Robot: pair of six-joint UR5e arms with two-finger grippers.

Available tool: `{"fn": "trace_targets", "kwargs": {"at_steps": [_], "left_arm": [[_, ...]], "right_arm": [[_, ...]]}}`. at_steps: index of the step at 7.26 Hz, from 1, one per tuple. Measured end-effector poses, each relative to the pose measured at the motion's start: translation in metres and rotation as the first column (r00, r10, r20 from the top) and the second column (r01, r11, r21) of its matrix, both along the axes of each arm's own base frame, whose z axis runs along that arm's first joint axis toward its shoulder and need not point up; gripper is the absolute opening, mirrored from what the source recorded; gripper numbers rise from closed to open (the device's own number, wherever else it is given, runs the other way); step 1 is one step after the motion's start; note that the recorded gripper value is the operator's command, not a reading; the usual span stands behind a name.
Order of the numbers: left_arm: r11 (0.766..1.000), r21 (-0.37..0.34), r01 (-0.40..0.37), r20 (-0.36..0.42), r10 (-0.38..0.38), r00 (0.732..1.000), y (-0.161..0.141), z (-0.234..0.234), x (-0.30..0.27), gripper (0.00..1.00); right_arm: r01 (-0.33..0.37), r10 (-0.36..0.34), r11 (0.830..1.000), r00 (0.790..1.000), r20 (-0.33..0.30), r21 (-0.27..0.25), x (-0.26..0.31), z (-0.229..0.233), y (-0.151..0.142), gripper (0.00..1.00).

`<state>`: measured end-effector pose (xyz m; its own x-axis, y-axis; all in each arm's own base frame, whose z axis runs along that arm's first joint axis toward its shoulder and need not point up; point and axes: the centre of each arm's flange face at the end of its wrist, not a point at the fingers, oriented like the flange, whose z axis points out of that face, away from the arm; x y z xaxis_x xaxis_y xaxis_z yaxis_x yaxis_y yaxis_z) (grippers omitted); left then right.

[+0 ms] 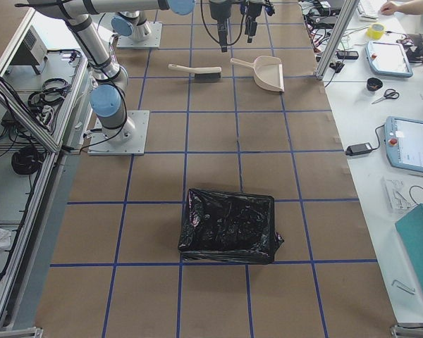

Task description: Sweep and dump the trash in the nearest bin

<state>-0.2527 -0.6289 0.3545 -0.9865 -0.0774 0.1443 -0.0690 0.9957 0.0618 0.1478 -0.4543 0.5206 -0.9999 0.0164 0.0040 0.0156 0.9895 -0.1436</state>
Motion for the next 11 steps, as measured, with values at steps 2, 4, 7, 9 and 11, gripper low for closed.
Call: {"fn": "trace_targets", "kwargs": {"at_steps": [2,4,7,9,11], "left_arm": [[0.999,-0.044,-0.022,0.110,0.026,0.994,0.018,0.039,0.033,1.00],[0.997,-0.055,-0.049,0.134,0.056,0.989,0.047,0.083,0.062,1.00],[0.995,-0.098,0.030,0.129,-0.017,0.992,0.104,0.128,0.079,1.00],[0.992,-0.106,0.065,0.136,-0.050,0.989,0.135,0.136,0.087,1.00],[0.992,-0.113,0.051,0.140,-0.035,0.990,0.145,0.145,0.099,1.00]], "right_arm": [[0.000,0.000,1.000,1.000,-0.002,0.002,0.000,-0.001,-0.001,1.00],[0.000,0.000,1.000,1.000,-0.002,0.000,0.000,-0.001,-0.001,1.00],[0.000,0.000,1.000,1.000,0.001,0.000,0.000,-0.001,-0.001,1.00],[-0.001,0.001,1.000,1.000,0.004,-0.001,0.001,-0.001,-0.001,1.00],[-0.002,0.002,1.000,1.000,0.006,-0.002,0.001,-0.001,-0.001,1.00]]}}
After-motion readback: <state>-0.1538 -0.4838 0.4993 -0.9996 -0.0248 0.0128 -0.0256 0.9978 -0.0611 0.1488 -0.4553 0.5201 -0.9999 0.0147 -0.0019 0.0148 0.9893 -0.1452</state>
